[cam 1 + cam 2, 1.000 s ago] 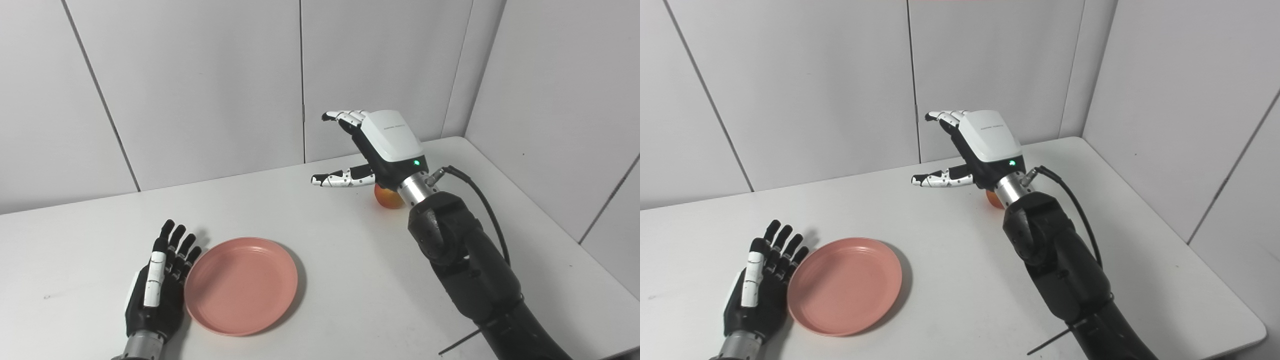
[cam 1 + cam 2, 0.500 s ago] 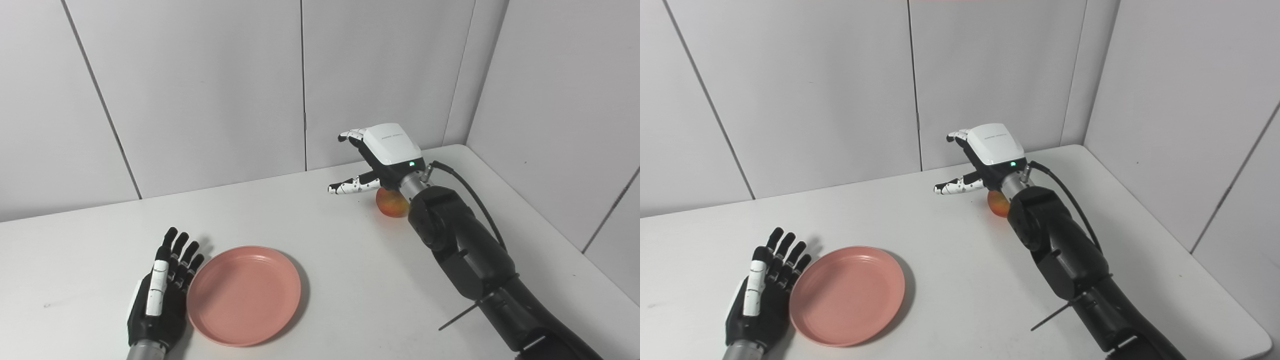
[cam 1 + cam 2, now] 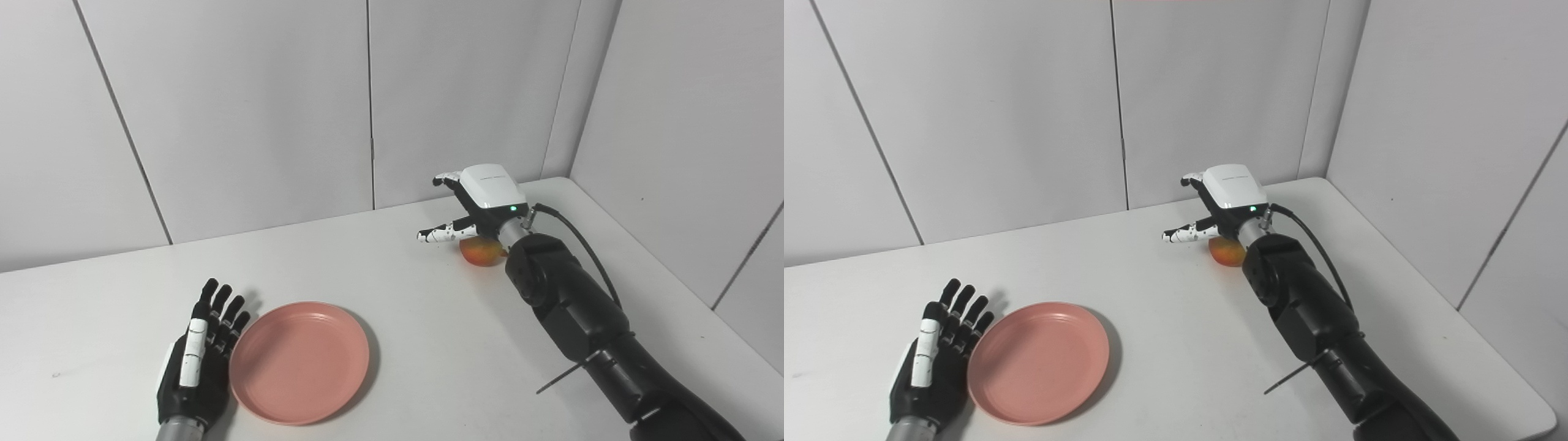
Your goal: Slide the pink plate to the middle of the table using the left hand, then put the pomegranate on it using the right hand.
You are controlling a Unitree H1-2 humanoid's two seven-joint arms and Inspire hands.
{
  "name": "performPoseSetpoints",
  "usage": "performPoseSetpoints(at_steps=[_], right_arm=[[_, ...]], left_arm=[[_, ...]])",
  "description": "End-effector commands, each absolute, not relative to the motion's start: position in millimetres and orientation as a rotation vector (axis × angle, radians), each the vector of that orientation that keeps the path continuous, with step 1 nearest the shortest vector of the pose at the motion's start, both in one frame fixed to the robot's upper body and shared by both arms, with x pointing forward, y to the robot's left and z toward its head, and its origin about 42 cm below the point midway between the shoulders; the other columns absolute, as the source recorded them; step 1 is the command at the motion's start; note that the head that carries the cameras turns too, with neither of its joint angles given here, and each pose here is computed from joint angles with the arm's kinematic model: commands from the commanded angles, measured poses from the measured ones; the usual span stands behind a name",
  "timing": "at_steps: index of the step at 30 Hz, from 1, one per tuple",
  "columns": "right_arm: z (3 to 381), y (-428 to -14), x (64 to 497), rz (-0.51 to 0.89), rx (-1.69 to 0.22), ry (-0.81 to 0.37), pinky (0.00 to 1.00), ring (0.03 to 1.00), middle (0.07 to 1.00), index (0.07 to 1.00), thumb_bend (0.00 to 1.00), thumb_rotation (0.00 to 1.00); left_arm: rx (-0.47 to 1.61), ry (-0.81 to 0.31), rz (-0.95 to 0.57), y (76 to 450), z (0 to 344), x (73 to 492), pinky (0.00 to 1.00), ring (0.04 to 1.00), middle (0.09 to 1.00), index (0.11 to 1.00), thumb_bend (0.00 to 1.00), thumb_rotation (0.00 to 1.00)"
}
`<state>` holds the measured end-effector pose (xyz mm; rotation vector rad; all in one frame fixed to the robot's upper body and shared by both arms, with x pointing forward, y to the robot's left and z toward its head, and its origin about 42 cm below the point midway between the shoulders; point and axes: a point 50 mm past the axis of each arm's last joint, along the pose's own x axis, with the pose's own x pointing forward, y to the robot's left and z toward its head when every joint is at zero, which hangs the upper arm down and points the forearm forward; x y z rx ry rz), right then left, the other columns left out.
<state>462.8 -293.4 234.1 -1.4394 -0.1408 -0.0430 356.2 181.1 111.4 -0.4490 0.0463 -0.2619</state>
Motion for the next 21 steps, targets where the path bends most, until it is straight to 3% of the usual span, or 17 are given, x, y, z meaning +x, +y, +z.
performPoseSetpoints(at_steps=[1,9,21], right_arm=[[263.7,-301.7,469.9,-0.145,-1.418,-0.195,0.71,0.778,0.797,0.77,0.83,0.72],[247.5,-306.0,461.6,-0.158,-1.394,-0.164,0.66,0.752,0.787,0.764,0.81,0.7],[227.8,-312.7,465.7,-0.159,-1.42,-0.103,0.7,0.766,0.792,0.756,0.81,0.7]], left_arm=[[-0.453,0.063,-0.268,178.9,110.3,353.8,0.98,0.974,1.0,1.0,0.79,0.65],[-0.456,0.067,-0.272,179.5,110.1,353.8,0.99,0.979,1.0,1.0,0.8,0.65],[-0.456,0.071,-0.269,180.2,109.8,352.3,0.98,0.979,1.0,1.0,0.81,0.65]])
